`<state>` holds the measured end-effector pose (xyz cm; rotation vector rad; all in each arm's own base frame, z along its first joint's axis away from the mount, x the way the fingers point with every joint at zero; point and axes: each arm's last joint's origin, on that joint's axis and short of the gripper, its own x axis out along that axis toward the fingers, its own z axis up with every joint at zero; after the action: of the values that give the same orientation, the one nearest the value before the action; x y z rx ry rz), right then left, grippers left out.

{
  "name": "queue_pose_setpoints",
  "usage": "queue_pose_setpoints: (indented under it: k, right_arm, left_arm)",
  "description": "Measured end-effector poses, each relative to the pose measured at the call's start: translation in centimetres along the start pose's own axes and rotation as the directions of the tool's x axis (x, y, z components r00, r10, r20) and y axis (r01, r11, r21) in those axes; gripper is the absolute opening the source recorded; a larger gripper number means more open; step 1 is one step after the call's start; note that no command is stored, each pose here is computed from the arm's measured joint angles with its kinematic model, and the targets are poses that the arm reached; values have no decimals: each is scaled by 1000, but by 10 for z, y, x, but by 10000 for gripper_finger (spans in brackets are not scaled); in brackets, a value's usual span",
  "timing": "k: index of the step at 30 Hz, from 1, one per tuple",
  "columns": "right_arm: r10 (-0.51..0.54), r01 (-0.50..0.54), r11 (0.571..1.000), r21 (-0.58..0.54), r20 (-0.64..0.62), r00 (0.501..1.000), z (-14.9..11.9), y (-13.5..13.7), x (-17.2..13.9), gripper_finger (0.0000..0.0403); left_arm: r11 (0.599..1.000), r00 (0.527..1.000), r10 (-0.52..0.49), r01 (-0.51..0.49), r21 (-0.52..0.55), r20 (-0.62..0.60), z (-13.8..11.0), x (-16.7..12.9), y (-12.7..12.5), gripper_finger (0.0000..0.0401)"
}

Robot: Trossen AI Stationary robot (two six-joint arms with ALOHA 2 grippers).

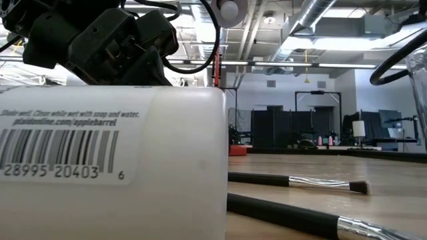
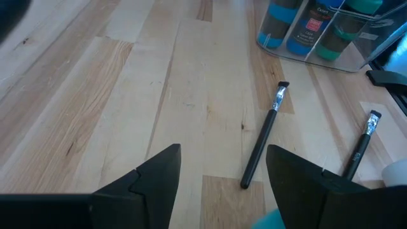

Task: Pick & Place Paint Supplies
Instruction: Put the black paint bottle into the transparent bin

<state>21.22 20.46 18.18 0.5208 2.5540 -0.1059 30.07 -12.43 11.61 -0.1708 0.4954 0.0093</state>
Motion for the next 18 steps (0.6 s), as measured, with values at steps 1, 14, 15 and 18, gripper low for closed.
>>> queue_pose_setpoints:
  k: [1, 14, 15, 18]
  right_arm:
    - [2, -2, 1000, -5, 5, 1000, -1, 1, -1, 373]
    - [-9, 18, 998, -63, 141, 990, -6, 10, -24, 354]
    - [-9, 19, 998, -64, 147, 989, -7, 10, -26, 354]
    - [-14, 25, 998, -64, 162, 987, -6, 10, -27, 354]
  left_arm:
    - [1000, 1000, 0, 0, 0, 0, 0, 0, 0, 209]
    - [1000, 1000, 0, 0, 0, 1, 0, 0, 0, 209]
    - [1000, 1000, 0, 0, 0, 1, 0, 0, 0, 209]
    - [1000, 1000, -1, 1, -1, 2, 0, 0, 0, 209]
